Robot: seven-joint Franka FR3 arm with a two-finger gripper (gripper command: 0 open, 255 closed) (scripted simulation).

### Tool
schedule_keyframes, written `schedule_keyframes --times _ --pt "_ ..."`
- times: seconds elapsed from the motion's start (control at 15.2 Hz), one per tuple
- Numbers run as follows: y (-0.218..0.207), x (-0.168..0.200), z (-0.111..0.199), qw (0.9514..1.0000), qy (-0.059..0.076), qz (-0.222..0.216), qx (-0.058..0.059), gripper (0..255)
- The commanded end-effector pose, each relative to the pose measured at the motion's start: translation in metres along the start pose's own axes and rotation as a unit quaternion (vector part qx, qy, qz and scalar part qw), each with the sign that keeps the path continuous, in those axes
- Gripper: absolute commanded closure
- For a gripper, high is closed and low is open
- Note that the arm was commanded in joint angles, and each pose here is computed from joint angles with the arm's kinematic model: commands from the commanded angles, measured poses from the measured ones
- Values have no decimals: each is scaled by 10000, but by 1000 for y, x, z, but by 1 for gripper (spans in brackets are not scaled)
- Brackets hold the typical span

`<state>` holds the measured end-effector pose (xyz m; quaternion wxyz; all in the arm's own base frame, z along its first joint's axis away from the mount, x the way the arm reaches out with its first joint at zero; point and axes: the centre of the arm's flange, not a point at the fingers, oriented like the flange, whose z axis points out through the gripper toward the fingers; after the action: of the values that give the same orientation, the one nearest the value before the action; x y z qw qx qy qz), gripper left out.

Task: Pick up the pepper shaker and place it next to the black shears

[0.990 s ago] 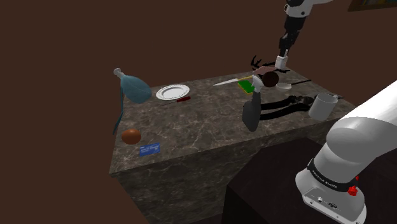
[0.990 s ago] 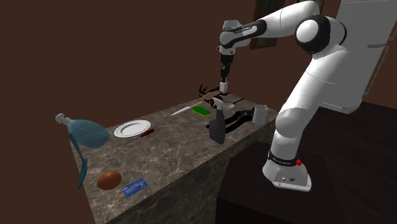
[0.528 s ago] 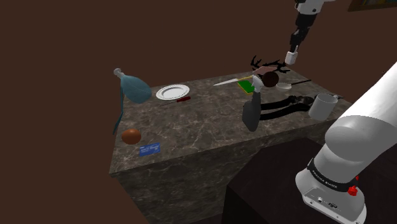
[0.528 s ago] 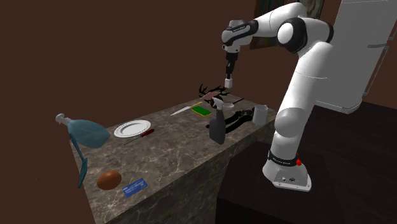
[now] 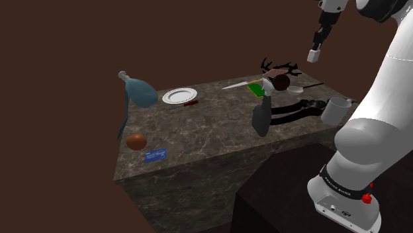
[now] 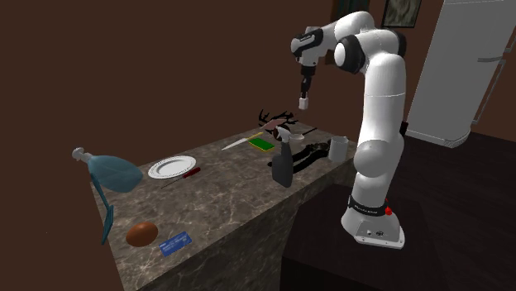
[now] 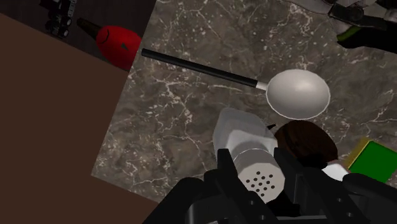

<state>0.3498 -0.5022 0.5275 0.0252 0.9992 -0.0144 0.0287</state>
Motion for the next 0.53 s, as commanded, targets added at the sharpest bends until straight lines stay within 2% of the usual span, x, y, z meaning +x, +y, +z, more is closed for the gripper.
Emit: schedule_keyframes --times 0.0,0.46 --pt "5 -2 9 10000 3 -8 -1 255" --pt "4 -4 46 10000 3 -8 -1 255"
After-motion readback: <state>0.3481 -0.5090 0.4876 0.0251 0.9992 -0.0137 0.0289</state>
